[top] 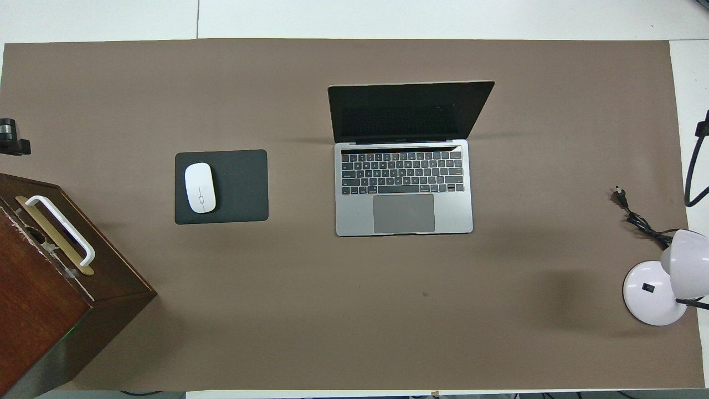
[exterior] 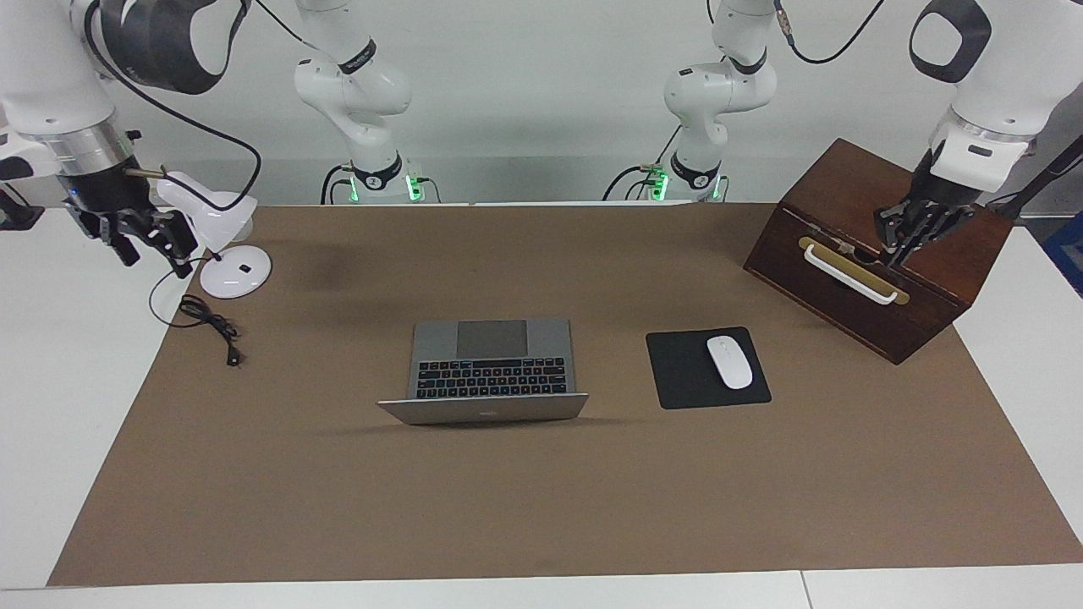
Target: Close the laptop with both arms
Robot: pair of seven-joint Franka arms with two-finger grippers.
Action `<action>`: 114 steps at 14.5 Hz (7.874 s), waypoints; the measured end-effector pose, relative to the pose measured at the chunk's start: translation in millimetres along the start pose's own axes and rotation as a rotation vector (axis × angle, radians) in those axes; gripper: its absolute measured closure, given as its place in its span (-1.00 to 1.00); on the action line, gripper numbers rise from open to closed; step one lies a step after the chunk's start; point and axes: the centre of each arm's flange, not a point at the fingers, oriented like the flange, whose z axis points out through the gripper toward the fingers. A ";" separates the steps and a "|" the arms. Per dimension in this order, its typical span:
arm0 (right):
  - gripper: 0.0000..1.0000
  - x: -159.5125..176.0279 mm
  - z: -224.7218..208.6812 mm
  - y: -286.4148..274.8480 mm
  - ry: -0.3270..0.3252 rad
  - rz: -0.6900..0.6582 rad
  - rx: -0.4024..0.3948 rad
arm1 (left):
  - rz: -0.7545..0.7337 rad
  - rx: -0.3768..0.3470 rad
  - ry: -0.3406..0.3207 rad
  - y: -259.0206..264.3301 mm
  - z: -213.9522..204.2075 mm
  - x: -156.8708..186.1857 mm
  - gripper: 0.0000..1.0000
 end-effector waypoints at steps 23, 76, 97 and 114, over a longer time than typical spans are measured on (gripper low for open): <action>0.98 14.6 4.6 -2.7 0.086 -0.146 -0.003 | 0.167 -0.124 0.202 94.9 75.1 -33.5 0.98; 0.98 64.4 91.4 -405.1 0.376 0.191 0.129 | 0.666 -0.305 0.579 359.1 328.6 -237.6 0.98; 0.98 67.4 103.6 -461.6 0.536 0.225 0.411 | 0.688 -0.304 0.580 360.5 331.7 -244.7 0.98; 0.98 82.2 144.1 -439.3 0.335 0.398 0.488 | 0.691 -0.303 0.583 359.9 331.9 -245.6 0.98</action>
